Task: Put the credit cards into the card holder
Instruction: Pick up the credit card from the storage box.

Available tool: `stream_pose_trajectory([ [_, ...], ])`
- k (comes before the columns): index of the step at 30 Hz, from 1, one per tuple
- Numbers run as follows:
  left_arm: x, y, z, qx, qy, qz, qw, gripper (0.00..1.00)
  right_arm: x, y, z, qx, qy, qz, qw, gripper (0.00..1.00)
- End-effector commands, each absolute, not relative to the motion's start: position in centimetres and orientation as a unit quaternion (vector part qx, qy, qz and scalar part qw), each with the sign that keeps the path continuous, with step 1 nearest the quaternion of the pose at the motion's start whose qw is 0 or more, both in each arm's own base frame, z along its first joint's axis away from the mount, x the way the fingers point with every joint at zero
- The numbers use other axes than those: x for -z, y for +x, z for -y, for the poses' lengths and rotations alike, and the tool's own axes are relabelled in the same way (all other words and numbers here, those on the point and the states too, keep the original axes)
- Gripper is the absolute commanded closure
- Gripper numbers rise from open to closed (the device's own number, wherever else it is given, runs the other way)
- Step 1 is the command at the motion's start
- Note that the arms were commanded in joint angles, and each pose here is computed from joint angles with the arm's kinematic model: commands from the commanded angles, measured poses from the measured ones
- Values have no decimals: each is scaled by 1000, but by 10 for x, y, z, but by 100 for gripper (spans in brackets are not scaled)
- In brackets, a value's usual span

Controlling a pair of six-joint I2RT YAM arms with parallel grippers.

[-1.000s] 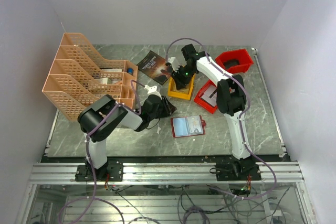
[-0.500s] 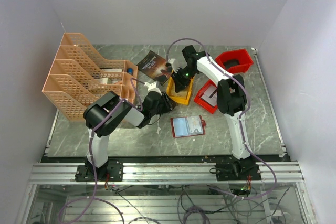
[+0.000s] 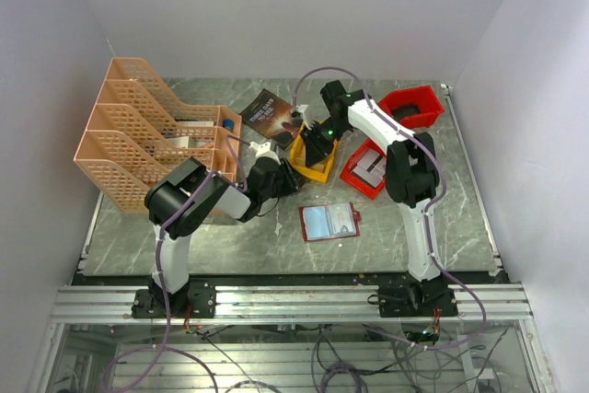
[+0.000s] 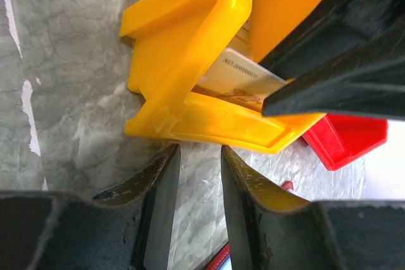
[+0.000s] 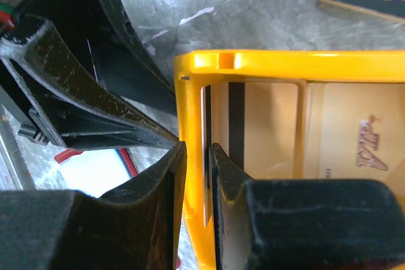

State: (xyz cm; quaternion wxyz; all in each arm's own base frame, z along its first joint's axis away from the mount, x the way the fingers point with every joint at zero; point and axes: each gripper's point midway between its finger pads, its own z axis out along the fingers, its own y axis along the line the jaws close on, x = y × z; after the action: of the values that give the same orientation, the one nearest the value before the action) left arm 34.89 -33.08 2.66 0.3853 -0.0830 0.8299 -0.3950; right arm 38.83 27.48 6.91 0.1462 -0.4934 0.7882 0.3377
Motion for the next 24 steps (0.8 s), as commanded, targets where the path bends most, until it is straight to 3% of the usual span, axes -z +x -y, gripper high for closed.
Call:
stream_pose_trajectory([
  [1, -25, 358, 327, 385, -79, -831, 395, 56, -72, 375, -273, -340, -490, -792, 132, 79],
  [13, -25, 358, 327, 387, -76, -830, 394, 57, -64, 406, -269, -278, -483, -813, 169, 81],
  [21, -26, 358, 327, 386, -72, -830, 395, 57, -72, 411, -276, -304, -473, -809, 174, 70],
  [24, -27, 358, 327, 387, -70, -830, 395, 57, -70, 416, -275, -296, -468, -814, 177, 71],
])
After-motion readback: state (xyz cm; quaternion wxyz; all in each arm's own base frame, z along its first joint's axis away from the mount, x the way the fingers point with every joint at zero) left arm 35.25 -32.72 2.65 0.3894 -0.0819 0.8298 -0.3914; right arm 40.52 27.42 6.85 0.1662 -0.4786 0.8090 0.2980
